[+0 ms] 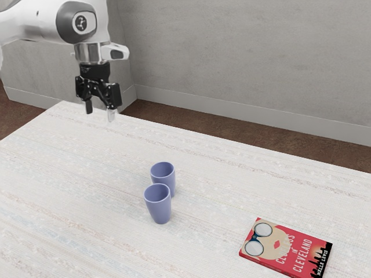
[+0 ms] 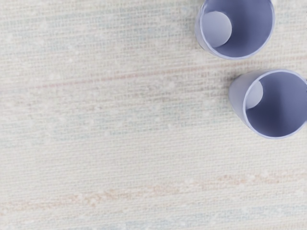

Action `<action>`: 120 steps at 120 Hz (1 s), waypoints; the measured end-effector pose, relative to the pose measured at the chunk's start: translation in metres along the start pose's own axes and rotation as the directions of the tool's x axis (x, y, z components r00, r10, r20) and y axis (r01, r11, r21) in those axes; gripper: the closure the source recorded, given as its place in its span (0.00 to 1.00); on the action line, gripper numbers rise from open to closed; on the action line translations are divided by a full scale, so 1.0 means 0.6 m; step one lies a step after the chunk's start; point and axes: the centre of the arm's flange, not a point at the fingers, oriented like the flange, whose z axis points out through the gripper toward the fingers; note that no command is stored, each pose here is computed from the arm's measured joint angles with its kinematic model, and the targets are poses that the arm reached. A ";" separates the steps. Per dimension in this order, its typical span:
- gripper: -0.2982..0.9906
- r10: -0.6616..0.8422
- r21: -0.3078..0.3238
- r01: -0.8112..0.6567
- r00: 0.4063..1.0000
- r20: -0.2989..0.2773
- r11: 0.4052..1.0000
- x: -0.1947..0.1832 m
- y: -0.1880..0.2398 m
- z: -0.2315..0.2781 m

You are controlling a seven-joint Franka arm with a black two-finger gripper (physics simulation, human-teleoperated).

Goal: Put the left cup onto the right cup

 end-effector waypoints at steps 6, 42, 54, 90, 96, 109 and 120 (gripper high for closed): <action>0.23 -0.011 0.002 0.011 1.000 -0.027 1.000 -0.003 -0.004 -0.010; 0.23 -0.065 0.032 0.067 0.996 -0.061 0.997 0.111 -0.037 0.028; 0.23 -0.074 0.033 0.075 0.997 -0.032 0.997 0.150 -0.041 0.077; 0.23 -0.062 0.016 0.062 0.998 0.005 0.998 0.186 -0.003 0.227; 0.23 -0.050 0.011 0.050 0.999 -0.010 0.999 0.192 0.026 0.228; 0.23 -0.055 0.002 0.055 0.998 -0.034 0.998 0.202 0.069 0.227; 0.23 -0.085 -0.002 0.085 0.996 -0.036 0.996 0.205 0.075 0.237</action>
